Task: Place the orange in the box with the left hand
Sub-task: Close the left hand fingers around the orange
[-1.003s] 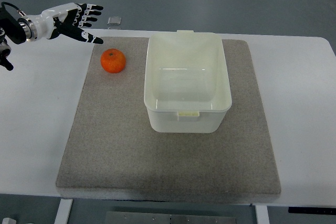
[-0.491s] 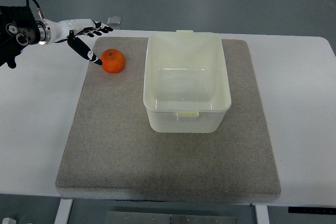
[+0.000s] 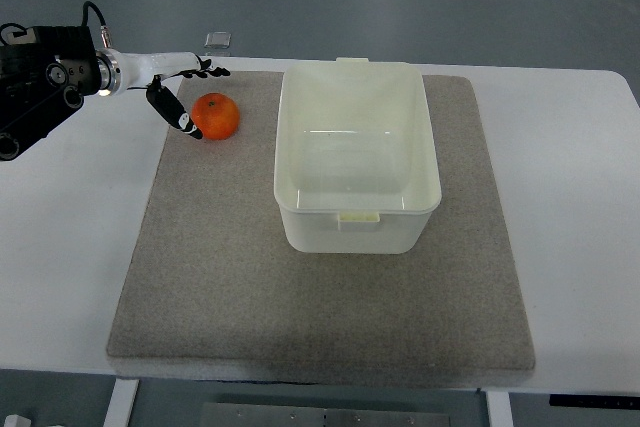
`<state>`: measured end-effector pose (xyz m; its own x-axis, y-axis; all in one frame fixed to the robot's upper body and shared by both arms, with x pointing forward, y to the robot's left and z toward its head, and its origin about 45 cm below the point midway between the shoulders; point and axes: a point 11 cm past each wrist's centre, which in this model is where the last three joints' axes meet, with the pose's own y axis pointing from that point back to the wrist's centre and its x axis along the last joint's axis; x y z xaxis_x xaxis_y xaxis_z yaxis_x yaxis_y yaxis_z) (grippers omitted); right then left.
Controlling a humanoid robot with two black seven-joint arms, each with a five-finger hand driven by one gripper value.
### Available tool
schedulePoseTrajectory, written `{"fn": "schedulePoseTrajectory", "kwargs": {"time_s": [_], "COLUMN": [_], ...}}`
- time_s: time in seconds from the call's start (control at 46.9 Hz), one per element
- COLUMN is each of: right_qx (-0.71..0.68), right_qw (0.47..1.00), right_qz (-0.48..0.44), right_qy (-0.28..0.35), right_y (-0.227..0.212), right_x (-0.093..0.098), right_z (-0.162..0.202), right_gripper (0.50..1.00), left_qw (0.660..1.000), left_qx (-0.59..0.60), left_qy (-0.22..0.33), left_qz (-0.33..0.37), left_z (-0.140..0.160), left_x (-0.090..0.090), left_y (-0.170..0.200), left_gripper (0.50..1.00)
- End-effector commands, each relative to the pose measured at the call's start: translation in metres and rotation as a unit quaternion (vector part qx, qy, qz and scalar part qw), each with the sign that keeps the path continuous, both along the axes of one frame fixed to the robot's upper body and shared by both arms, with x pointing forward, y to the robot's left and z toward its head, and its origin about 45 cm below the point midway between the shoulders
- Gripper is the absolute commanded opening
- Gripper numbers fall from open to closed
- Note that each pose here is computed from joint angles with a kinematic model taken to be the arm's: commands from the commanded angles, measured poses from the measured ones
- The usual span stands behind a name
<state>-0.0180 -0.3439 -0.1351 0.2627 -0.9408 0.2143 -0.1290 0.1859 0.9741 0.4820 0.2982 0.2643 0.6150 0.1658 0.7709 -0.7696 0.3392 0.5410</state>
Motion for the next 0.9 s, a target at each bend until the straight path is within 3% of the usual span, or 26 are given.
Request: {"fn": "schedulePoseTrajectory", "kwargs": {"time_s": [0.0,0.299,0.427,0.576,0.662,0.79,0.875], "right_qx": [0.000,0.000,0.000,0.000,0.000,0.000,0.000], "right_qw": [1.000,1.000,1.000,1.000,1.000,1.000,1.000], "right_qz": [0.000,0.000,0.000,0.000,0.000,0.000,0.000], "right_qy": [0.000,0.000,0.000,0.000,0.000,0.000,0.000], "right_y": [0.000,0.000,0.000,0.000,0.000,0.000,0.000], "right_x": [0.000,0.000,0.000,0.000,0.000,0.000,0.000], "right_z": [0.000,0.000,0.000,0.000,0.000,0.000,0.000], "right_gripper": [0.932,0.932,0.932,0.932,0.932,0.932,0.932], "left_qw": [1.000,0.999,0.999,0.998,0.997,0.996,0.996], "left_qx": [0.000,0.020,0.028,0.048,0.061,0.066,0.069], "left_qy": [-0.015,-0.044,-0.041,-0.046,-0.048,-0.047,-0.047], "left_qz": [0.003,-0.010,-0.016,-0.024,-0.024,-0.023,-0.020], "left_z": [0.000,-0.019,-0.023,-0.024,-0.025,-0.028,-0.029], "left_x": [0.002,0.002,0.000,0.000,0.001,0.003,0.003], "left_y": [-0.002,-0.020,-0.022,-0.021,-0.017,-0.019,-0.017], "left_gripper": [0.975,0.973,0.936,0.789,0.664,0.568,0.546]}}
